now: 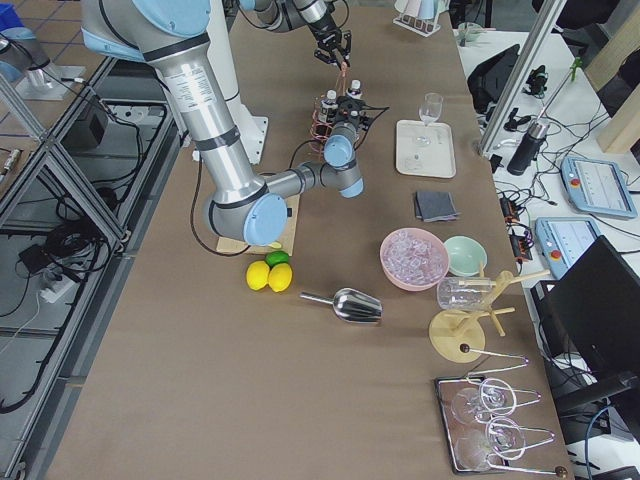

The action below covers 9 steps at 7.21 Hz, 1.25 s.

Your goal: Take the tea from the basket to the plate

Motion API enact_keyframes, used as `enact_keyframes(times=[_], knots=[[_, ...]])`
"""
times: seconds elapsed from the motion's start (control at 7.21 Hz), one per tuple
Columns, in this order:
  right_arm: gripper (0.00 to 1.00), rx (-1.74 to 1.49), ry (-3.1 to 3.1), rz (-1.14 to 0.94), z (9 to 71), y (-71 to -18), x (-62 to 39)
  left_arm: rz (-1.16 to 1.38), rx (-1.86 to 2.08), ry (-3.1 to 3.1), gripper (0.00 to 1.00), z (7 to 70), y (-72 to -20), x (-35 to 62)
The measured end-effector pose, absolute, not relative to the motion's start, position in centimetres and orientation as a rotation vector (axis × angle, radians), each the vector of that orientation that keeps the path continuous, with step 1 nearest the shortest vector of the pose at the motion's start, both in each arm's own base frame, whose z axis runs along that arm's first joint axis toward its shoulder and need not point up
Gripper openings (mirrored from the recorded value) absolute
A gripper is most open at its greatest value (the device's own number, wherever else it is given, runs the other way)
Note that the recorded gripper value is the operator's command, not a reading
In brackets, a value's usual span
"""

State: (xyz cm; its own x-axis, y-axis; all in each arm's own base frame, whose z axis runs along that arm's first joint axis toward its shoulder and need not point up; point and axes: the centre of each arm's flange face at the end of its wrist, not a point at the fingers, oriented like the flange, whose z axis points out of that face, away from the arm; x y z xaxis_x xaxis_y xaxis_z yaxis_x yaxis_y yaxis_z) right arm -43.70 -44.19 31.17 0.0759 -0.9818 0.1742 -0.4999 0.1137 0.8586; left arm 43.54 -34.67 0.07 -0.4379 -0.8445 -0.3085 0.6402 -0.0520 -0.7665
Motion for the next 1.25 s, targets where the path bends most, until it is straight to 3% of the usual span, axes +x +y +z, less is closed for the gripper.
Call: enact_keyframes(times=[0.55,0.83,1.25], knots=[[0.37,1.495,-1.552,-0.72,31.27,-43.66,-44.44,-1.718,-0.269,1.084,0.0,0.14,-34.65,43.75],[0.0,1.493,-1.553,-0.722,31.36,-43.58,-44.48,-1.717,-0.269,1.082,0.0,0.17,-34.62,43.83],[0.0,1.492,-1.552,-0.72,31.35,-43.68,-44.37,-1.717,-0.269,1.083,0.0,0.13,-34.61,43.83]])
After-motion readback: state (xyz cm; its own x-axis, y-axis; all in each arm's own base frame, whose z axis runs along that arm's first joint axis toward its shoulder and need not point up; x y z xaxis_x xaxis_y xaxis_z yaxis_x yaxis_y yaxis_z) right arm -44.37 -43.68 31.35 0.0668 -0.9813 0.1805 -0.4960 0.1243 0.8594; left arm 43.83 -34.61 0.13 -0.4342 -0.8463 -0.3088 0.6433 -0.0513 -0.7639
